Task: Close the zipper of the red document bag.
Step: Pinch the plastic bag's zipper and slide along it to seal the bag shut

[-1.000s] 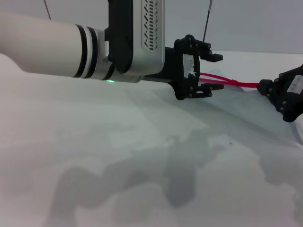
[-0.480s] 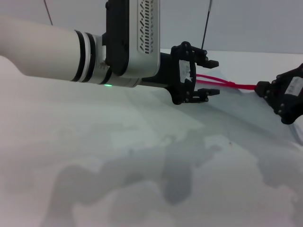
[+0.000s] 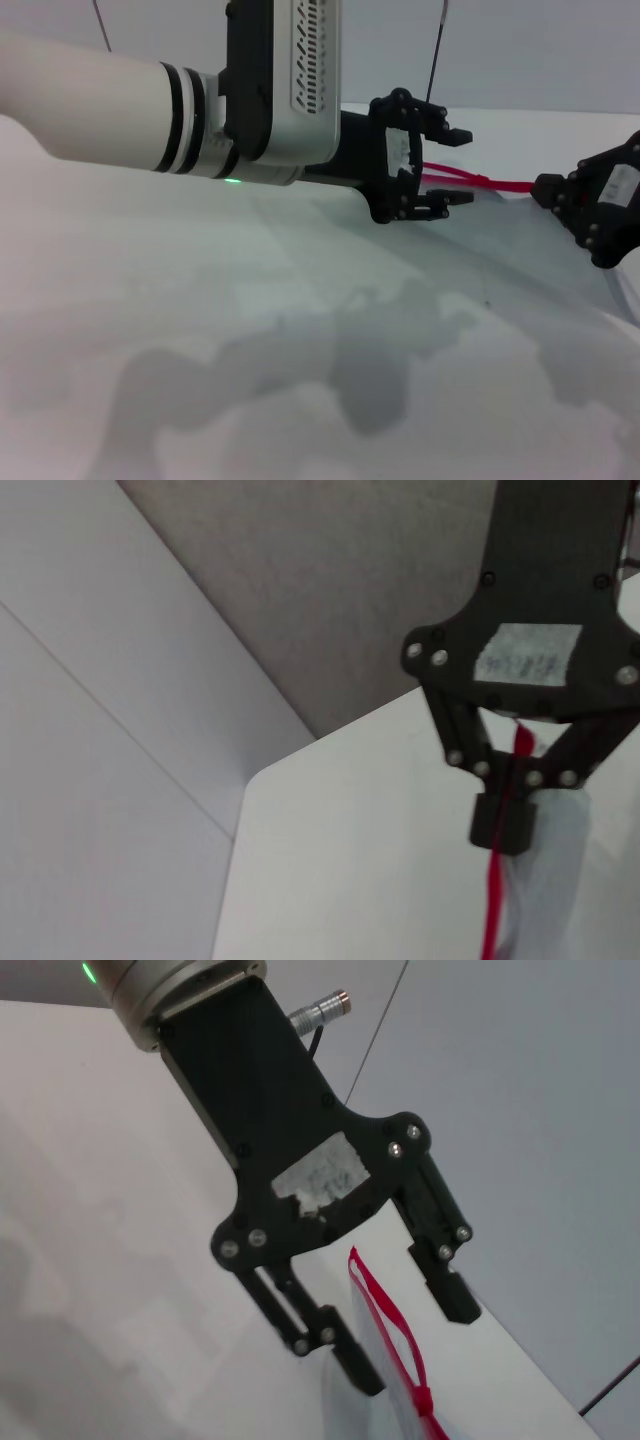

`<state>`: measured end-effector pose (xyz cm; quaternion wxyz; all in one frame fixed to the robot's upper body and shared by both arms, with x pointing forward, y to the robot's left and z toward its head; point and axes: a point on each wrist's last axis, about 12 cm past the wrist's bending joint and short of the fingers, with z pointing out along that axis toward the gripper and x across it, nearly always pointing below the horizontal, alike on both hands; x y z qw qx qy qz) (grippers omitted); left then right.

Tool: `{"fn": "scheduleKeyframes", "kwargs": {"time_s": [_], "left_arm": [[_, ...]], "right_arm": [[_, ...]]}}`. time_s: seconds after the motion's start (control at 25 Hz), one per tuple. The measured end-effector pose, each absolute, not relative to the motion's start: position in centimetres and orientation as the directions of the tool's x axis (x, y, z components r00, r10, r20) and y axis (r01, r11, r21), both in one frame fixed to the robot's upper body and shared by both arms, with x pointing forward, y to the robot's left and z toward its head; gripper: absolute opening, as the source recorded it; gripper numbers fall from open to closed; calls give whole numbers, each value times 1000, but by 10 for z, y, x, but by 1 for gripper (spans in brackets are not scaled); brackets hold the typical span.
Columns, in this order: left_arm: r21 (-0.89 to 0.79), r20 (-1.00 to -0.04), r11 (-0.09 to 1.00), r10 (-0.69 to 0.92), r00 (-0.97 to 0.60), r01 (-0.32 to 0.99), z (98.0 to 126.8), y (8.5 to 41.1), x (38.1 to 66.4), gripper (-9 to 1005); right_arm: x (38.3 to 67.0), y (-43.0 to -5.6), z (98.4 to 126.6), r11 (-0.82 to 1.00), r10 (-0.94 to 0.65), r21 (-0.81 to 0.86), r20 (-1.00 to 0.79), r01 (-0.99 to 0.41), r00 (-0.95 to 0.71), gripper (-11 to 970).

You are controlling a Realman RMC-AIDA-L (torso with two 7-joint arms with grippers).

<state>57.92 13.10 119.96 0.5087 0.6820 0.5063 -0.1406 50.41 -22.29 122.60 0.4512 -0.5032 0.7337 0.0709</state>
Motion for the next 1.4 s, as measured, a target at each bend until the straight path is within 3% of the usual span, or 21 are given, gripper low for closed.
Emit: {"fn": "scheduleKeyframes", "kwargs": {"time_s": [0.32,1.4], "left_arm": [[531,-707,-15,543,453,847,1196,128,578,539],[530,-708,-16,542,452,848,1195,128,580,462]], "right_arm": [[504,-223,1229,483,-674,-359,-734,-799,-79,15],[497,-215,1231,446,-686,-379,-726,-811,-38,15]]}}
